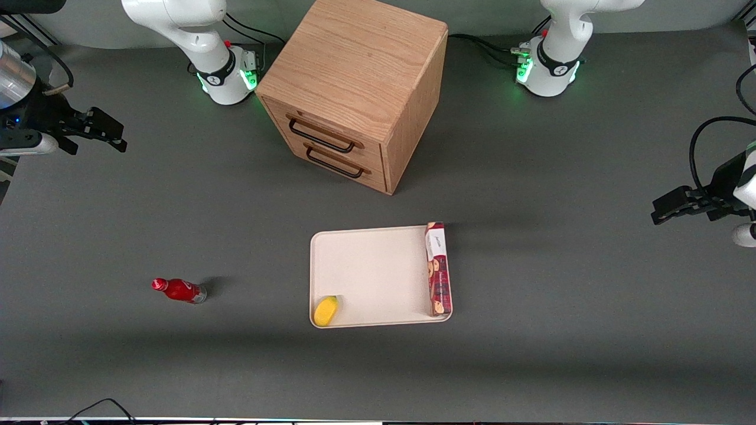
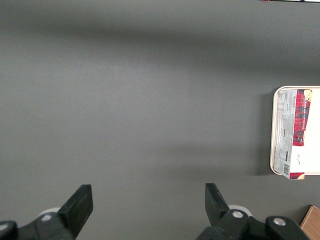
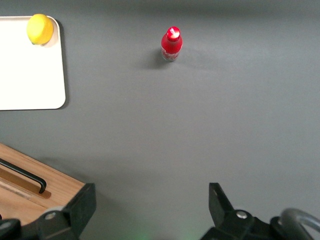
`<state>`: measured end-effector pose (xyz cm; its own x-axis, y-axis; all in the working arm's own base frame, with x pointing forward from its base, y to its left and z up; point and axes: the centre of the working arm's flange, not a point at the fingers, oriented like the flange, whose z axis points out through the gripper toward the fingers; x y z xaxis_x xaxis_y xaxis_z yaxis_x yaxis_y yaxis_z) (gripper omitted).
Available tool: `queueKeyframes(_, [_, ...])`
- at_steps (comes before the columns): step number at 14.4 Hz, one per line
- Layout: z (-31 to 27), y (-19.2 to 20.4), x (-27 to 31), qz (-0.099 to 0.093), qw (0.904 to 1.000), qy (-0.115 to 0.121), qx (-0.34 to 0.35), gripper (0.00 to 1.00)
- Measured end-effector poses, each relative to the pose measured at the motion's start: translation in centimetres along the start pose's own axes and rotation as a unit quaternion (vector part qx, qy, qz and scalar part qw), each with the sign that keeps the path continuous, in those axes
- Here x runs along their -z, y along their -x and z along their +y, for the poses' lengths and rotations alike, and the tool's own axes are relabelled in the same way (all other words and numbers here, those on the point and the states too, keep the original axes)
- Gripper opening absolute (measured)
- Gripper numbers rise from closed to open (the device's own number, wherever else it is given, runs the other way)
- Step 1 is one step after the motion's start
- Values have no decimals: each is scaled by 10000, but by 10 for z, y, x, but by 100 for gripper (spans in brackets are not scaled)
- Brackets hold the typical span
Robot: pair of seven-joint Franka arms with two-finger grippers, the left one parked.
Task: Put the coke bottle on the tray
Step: 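Move the right gripper down toward the red Coca-Cola bottle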
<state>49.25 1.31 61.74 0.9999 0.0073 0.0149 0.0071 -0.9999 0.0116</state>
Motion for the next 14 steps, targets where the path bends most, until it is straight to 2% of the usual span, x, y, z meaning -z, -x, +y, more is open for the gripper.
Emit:
queueKeyframes(5, [3,-3,12,141,9999,-9,-29,100])
queueKeyframes(8, [17,-33,20,327,9994,-27,78,100])
queueKeyframes(10, [40,-73,3,278,9995,-19,117,100])
queueKeyframes(11, [48,-96,-16,192,9998,-7,106,100])
queueKeyframes(13, [52,-145,-74,1,9999,16,103,100])
queueKeyframes(14, [51,-168,-109,-17,9999,30,118,100])
